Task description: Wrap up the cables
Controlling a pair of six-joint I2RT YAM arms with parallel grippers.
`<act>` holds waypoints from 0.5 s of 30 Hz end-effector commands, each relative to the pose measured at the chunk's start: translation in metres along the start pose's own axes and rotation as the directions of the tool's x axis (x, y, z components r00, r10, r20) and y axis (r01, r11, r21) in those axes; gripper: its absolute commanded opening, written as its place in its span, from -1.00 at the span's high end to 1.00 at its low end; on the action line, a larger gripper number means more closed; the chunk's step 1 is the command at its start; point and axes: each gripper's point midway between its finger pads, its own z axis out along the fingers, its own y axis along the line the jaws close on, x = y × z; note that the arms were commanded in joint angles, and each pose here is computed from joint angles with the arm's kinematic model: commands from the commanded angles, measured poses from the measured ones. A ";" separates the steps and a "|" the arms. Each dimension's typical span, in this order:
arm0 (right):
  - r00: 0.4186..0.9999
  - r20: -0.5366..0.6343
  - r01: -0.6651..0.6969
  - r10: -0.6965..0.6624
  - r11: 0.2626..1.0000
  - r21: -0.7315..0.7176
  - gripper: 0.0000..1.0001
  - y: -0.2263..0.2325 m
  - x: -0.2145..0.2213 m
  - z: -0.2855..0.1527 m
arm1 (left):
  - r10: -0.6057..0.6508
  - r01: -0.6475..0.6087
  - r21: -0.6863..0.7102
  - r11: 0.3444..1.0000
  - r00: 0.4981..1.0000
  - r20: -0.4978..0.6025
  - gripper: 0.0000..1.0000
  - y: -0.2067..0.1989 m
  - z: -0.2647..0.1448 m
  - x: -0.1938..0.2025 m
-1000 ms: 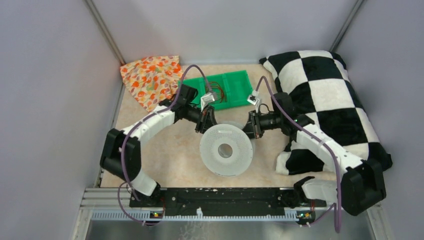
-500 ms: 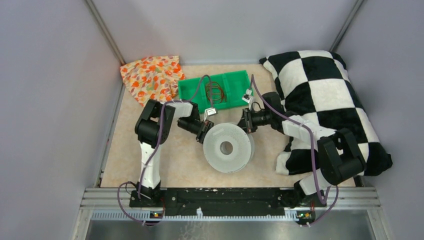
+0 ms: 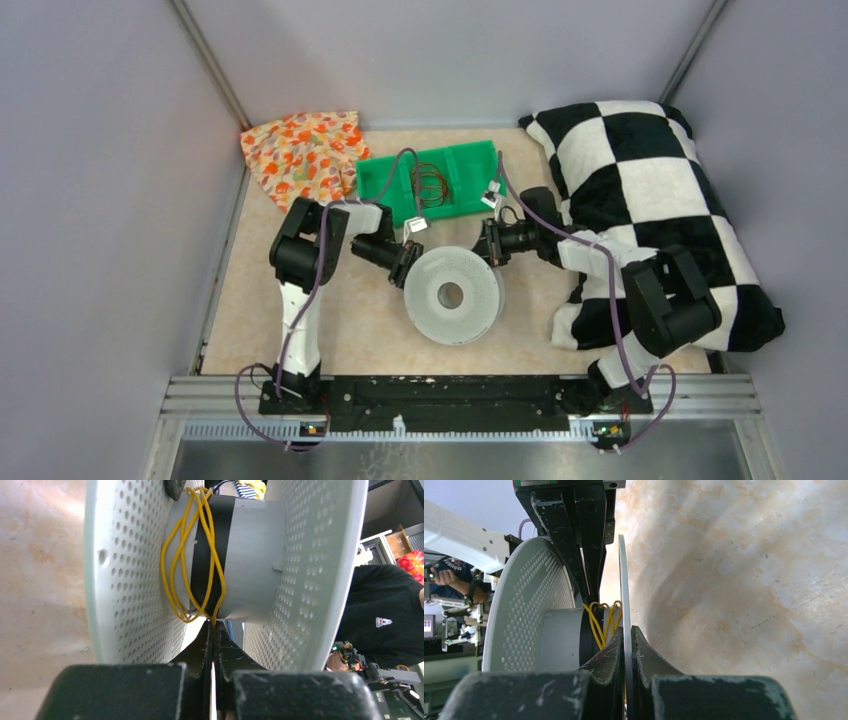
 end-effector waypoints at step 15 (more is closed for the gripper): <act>0.997 0.075 -0.027 0.018 0.993 0.116 1.00 -0.037 -0.007 0.007 | -0.062 0.040 0.081 0.996 0.953 0.297 1.00 0.004 -0.011 -0.066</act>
